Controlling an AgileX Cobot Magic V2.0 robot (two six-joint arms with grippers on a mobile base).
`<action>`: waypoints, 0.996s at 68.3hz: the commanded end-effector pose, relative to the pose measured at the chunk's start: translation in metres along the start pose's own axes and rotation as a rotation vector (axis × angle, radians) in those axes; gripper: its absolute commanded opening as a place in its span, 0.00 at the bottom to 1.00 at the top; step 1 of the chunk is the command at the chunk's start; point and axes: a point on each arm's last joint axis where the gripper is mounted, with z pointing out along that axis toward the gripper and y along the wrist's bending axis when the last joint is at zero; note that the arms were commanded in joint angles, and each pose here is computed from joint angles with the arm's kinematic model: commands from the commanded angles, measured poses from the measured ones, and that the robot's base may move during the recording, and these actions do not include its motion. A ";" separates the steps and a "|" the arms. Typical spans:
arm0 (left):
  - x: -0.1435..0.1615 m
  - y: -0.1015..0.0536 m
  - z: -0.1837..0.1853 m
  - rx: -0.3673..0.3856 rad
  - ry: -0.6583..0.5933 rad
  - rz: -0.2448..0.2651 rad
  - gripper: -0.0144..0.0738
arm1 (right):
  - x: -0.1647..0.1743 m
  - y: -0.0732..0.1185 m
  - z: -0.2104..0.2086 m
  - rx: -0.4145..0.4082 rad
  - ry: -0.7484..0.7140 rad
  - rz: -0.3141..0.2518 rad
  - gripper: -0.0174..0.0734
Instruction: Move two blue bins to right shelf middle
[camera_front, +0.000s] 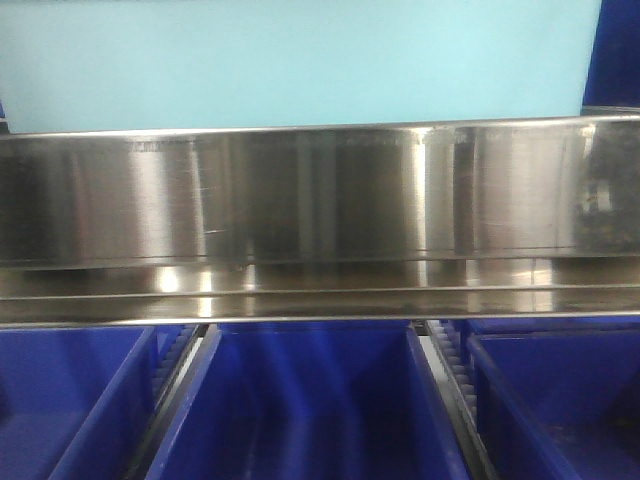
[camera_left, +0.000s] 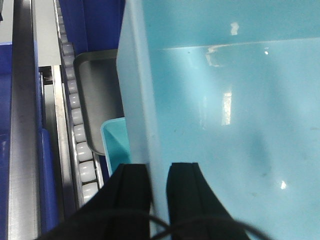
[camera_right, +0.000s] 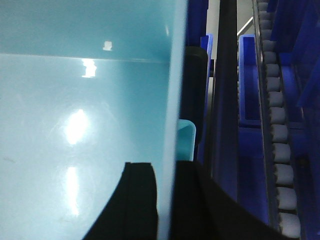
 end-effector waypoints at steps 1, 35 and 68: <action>-0.004 -0.006 -0.010 0.051 -0.051 0.002 0.04 | -0.006 0.001 -0.008 -0.018 -0.074 -0.010 0.02; -0.002 -0.002 0.012 0.039 0.015 -0.004 0.04 | 0.002 -0.001 0.010 0.001 0.001 -0.011 0.02; 0.003 0.004 0.053 0.020 0.107 -0.016 0.04 | 0.023 -0.009 0.051 0.060 0.060 -0.040 0.02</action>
